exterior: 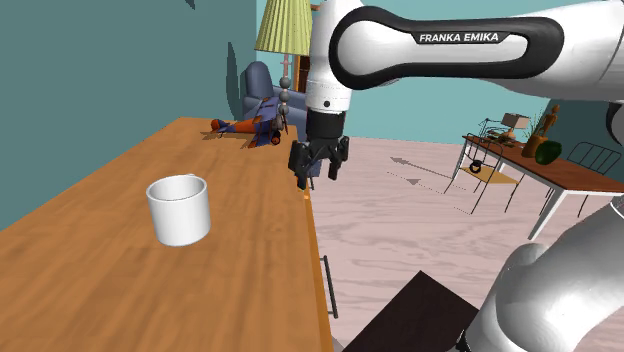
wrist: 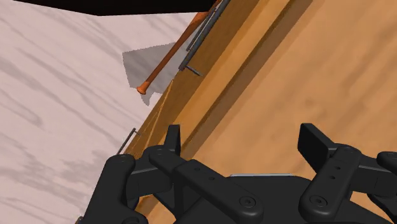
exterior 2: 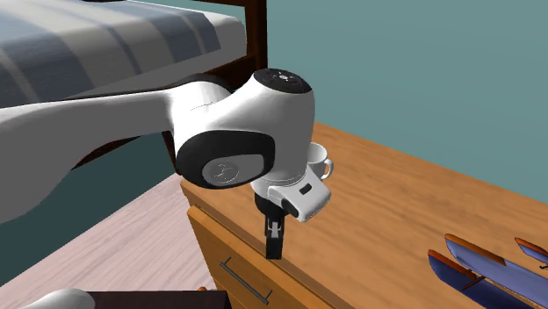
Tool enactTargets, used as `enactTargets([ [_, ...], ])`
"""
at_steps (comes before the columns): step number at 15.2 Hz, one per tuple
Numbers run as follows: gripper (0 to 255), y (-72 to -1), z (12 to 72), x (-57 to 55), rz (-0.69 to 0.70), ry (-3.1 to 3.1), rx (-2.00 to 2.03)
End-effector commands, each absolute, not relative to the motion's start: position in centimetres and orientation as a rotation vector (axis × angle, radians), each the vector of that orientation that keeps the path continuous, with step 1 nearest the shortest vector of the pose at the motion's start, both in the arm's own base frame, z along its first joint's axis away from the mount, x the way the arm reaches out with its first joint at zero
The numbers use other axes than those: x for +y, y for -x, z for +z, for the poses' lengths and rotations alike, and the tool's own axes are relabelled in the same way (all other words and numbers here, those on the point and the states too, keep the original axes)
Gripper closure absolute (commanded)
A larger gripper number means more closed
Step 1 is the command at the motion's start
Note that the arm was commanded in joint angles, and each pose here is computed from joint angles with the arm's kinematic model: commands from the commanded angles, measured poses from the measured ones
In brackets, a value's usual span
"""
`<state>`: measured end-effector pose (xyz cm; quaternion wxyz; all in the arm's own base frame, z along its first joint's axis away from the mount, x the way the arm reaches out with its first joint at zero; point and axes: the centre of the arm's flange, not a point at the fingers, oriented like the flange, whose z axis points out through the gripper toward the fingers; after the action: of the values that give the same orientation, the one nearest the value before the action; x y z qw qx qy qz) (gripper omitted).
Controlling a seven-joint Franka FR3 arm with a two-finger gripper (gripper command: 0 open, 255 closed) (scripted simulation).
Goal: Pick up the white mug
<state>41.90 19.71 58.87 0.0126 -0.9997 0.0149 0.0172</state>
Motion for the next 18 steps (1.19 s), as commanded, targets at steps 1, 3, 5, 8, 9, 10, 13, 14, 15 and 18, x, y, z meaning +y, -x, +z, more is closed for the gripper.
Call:
enactTargets([
  [1,0,-43.2,59.2,22.0,0.05,3.116,0.049],
  [3,0,-44.3,59.5,24.3,0.046,3.118,0.049],
  [5,0,-45.5,59.7,26.7,0.042,3.12,0.049],
  [8,0,-47.3,60.0,30.2,0.036,3.123,0.05],
  [9,0,-47.9,60.1,31.4,0.034,3.124,0.05],
  [10,0,-48.4,60.2,32.6,0.032,3.125,0.05],
  [13,0,-50.2,60.6,36.2,0.026,3.128,0.051],
  [14,0,-50.8,60.7,37.3,0.024,3.129,0.051],
  [15,0,-51.4,60.8,38.5,0.022,3.13,0.051],
  [18,0,-52.6,61.0,41.1,0.017,3.132,0.051],
])
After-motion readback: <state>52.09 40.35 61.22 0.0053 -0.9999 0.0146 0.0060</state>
